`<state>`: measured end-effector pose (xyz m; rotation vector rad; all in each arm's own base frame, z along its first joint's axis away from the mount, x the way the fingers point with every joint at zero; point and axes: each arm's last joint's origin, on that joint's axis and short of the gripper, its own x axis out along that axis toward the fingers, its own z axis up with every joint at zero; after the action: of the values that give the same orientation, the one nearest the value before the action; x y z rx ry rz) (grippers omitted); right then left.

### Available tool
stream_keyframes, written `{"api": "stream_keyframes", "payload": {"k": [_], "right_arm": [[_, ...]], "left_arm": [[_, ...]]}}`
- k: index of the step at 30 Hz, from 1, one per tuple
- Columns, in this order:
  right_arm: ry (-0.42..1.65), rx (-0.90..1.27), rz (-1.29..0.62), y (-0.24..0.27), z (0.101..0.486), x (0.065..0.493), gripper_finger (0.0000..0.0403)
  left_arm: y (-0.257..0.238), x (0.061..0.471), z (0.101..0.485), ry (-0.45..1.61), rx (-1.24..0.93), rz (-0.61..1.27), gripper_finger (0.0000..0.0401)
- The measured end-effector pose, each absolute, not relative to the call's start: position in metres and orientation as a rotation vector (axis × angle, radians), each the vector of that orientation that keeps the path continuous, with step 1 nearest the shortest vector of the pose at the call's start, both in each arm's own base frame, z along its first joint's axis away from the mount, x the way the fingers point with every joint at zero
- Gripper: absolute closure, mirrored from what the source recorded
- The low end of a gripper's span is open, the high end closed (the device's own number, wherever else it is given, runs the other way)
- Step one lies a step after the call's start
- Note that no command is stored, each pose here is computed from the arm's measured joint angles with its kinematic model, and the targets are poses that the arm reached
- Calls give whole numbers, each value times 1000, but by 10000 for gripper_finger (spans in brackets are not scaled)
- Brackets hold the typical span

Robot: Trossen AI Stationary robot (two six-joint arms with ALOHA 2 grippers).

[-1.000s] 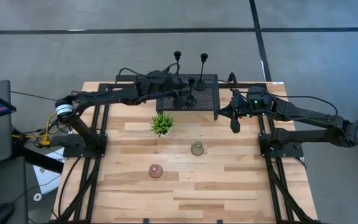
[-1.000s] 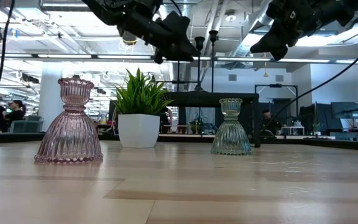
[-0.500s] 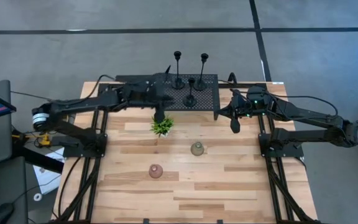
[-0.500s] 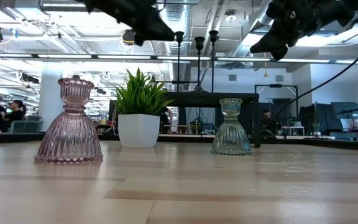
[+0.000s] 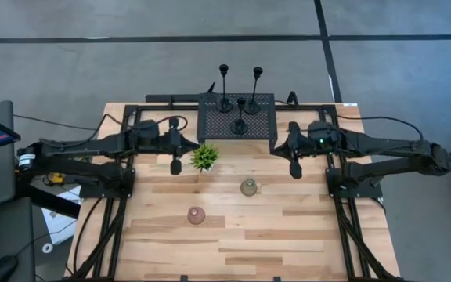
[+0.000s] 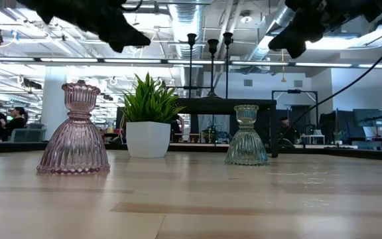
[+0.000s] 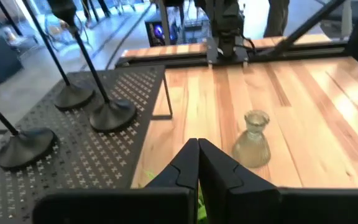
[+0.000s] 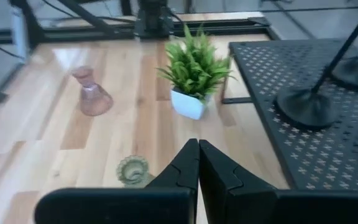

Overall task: Pick & Place candle stick holders
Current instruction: Put the green glass candle holder on the shelf

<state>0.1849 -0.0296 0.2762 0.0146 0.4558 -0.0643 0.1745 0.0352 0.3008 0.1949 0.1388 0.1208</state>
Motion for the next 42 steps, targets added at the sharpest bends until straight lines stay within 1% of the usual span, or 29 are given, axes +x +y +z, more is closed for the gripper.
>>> {"api": "stream_keyframes", "payload": {"k": [4,9,14,16,19,23,26,31,35,42], "right_arm": [[446,-29,-112,-16,279,183,403],[392,-119,-89,-4,288,173,403],[305,-125,-75,0,296,163,403],[265,-130,-70,1,287,158,403],[199,-117,-75,1,265,152,403],[69,-51,-78,1,237,144,403],[19,3,-76,1,219,139,403],[116,73,-69,3,189,139,403],[201,141,-72,3,175,143,403],[323,149,47,7,160,149,403]], "left_arm": [[34,168,286,98,200,127,397],[33,166,270,74,196,128,395],[32,166,258,79,193,118,397],[30,166,254,72,193,107,397],[26,166,250,67,195,86,395],[22,167,251,51,200,64,397],[21,166,253,38,201,56,397],[20,166,253,38,202,56,395],[20,166,253,38,202,56,397],[20,166,253,38,202,56,396]]}}
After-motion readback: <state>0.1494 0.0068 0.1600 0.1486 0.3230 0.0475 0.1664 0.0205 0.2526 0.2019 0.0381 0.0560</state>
